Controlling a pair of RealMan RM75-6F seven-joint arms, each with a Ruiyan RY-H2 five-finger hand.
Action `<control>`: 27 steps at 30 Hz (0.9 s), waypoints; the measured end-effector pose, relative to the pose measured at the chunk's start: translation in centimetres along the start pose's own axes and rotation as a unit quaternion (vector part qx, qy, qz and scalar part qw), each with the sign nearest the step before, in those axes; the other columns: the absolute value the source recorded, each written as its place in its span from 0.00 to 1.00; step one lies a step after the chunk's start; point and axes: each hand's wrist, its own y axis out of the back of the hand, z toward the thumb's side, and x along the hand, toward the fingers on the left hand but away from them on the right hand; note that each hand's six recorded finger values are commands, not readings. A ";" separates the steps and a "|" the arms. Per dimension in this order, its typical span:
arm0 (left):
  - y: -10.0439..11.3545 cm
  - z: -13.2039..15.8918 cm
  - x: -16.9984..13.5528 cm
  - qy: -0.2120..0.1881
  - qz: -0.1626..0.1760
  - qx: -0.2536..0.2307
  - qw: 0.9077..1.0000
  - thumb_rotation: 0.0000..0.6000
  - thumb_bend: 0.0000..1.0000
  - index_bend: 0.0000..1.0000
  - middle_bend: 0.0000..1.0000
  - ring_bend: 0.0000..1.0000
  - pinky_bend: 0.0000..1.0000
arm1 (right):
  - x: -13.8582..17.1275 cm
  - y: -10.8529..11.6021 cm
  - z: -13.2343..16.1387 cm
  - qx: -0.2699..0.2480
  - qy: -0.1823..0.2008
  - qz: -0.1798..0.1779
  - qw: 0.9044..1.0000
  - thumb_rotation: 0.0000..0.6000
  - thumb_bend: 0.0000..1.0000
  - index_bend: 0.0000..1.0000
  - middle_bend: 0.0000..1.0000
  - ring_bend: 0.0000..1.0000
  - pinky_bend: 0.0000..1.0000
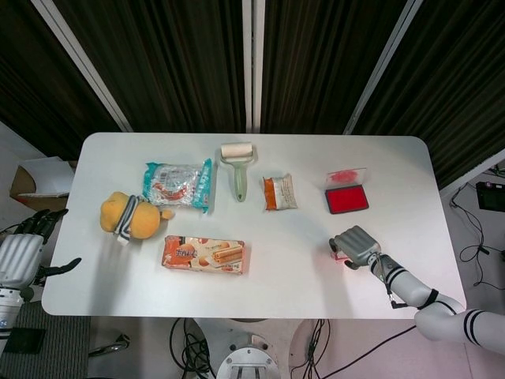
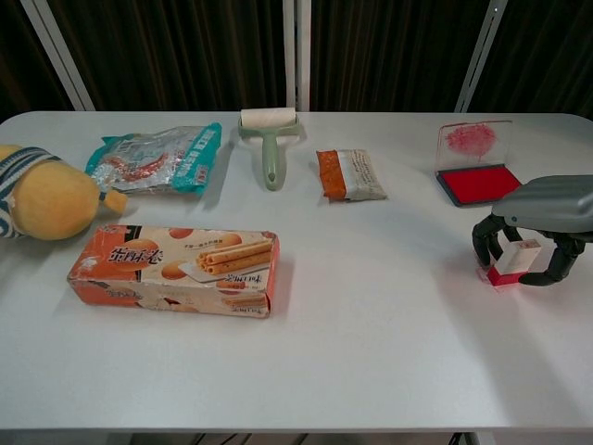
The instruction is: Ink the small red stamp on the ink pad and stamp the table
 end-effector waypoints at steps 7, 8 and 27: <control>0.3 0.0 0.0 0.000 0.003 0.002 1.000 0.77 0.12 0.13 0.19 0.12 0.21 | 0.5 0.5 -0.1 0.005 0.002 -0.008 1.000 1.00 0.22 0.33 0.30 0.41 0.68; 0.3 0.0 0.0 0.000 0.003 0.002 1.000 0.77 0.12 0.13 0.19 0.12 0.21 | 0.7 0.7 -0.1 0.006 0.003 -0.011 1.000 1.00 0.22 0.31 0.29 0.40 0.67; 1.3 0.6 -0.5 -0.001 0.013 0.009 1.000 0.77 0.12 0.13 0.19 0.12 0.21 | 13.8 3.8 -6.1 -0.026 -0.145 -0.272 0.951 1.00 0.07 0.00 0.00 0.00 0.00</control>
